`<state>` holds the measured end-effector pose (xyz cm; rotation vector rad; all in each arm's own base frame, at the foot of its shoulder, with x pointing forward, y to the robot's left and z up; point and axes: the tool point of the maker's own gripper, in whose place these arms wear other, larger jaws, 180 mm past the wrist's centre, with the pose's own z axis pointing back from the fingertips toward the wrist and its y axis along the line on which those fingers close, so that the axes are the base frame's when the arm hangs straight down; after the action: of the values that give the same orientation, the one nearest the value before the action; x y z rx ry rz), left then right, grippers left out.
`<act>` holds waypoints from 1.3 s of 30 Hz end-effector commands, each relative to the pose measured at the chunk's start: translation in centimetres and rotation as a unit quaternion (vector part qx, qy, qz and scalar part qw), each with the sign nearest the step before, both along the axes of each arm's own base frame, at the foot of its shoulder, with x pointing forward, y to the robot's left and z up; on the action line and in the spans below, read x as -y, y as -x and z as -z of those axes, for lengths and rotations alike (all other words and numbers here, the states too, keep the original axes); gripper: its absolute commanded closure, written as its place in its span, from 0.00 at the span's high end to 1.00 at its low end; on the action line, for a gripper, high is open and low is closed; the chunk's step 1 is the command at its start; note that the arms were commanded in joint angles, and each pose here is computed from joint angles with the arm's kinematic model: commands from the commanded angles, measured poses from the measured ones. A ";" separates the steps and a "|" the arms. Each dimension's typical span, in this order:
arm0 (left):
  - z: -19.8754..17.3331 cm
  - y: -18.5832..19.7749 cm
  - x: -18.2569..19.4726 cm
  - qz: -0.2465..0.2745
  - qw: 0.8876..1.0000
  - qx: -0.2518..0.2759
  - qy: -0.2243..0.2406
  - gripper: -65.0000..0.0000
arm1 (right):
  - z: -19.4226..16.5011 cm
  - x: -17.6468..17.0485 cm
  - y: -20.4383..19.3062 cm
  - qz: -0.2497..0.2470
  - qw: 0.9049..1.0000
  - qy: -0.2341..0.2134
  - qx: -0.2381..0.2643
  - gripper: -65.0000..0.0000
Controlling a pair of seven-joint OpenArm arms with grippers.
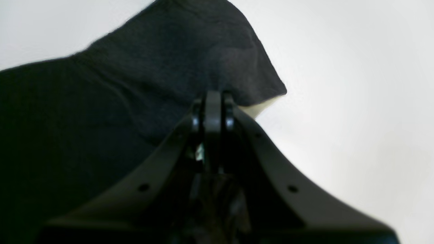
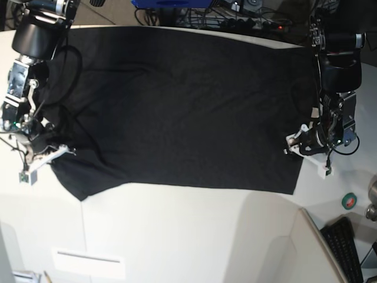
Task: Layout the t-shirt on the table in an organized manner, then fold the t-shirt properly
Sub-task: 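Grasp the shirt's opposite corner with the left gripper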
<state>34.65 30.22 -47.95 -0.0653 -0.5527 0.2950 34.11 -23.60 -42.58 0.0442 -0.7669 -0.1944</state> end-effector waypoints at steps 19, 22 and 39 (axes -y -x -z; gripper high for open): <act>-4.8 3.0 -3.9 -0.017 0.999 0.019 -0.030 0.00 | -1.8 0.5 -1.4 0.001 1.000 0.006 0.031 0.00; -5.3 5.3 -3.8 -0.014 0.999 -0.009 -0.029 0.00 | -1.7 0.3 -1.4 0.000 1.000 0.006 0.031 0.00; -7.3 12.4 -2.1 -0.003 0.998 -0.059 -0.038 0.92 | -1.5 0.4 -1.3 0.001 1.000 0.005 0.027 0.00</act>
<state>21.21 31.59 -41.97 0.0067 -0.3997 0.2953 34.06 -23.38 -42.83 0.0476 -0.7597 -0.1928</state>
